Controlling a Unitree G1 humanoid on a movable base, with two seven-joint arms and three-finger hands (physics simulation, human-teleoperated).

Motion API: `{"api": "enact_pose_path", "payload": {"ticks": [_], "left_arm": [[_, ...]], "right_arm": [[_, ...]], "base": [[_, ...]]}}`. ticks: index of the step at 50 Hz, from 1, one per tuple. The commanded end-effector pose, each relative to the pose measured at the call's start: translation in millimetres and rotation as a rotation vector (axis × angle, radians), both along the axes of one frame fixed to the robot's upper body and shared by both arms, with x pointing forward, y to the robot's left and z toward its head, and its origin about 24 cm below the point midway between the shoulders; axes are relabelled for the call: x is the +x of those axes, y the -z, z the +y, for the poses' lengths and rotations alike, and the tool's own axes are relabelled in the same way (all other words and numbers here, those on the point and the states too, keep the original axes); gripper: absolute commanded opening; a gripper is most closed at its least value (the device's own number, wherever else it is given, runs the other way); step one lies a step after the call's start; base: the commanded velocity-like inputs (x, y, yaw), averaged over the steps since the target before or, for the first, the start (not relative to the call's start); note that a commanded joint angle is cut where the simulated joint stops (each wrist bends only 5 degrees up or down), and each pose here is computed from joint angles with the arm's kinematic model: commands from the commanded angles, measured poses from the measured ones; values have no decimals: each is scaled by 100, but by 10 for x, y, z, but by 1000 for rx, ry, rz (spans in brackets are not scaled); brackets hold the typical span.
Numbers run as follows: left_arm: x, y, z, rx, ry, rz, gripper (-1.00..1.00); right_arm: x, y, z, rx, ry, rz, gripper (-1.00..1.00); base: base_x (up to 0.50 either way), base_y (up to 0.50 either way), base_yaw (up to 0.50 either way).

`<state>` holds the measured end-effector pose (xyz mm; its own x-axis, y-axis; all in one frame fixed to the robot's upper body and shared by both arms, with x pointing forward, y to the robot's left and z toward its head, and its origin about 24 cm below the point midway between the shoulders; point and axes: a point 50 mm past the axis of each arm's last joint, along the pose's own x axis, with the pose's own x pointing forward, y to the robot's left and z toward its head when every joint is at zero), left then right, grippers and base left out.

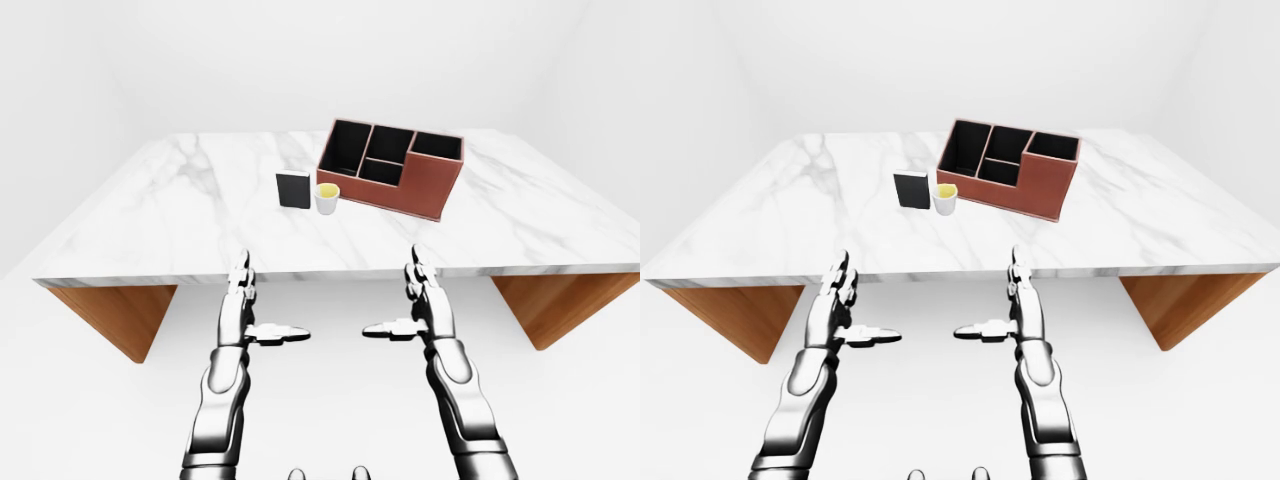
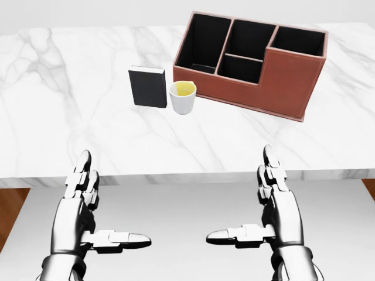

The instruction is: Pick up the book and place it in the caddy.

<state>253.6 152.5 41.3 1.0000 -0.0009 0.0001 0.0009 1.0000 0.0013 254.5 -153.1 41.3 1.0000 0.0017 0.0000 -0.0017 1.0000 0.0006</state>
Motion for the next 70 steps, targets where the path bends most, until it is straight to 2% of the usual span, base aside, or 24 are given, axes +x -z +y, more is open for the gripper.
{"api": "enact_pose_path", "payload": {"ticks": [1,14,20,35,47,70], "left_arm": [[-16,-17,35,12,1,-12,100],[-32,-52,35,22,4,-24,100],[3,-162,61,18,5,-16,100],[72,-487,88,34,-5,-150,100],[127,-634,109,39,-9,-208,100],[118,-1080,118,38,3,-395,100]], "right_arm": [[37,-17,-83,7,-11,-5,100],[17,-8,-96,5,-24,-16,100],[45,-69,-106,-15,-27,-25,100],[123,-178,-176,-57,-15,-35,100],[168,-267,-200,-87,-10,-44,100],[131,-952,-184,-220,-48,-323,100]], "base": [[0,0,0],[0,0,0],[0,0,0],[0,0,0],[0,0,0],[0,0,0]]}}
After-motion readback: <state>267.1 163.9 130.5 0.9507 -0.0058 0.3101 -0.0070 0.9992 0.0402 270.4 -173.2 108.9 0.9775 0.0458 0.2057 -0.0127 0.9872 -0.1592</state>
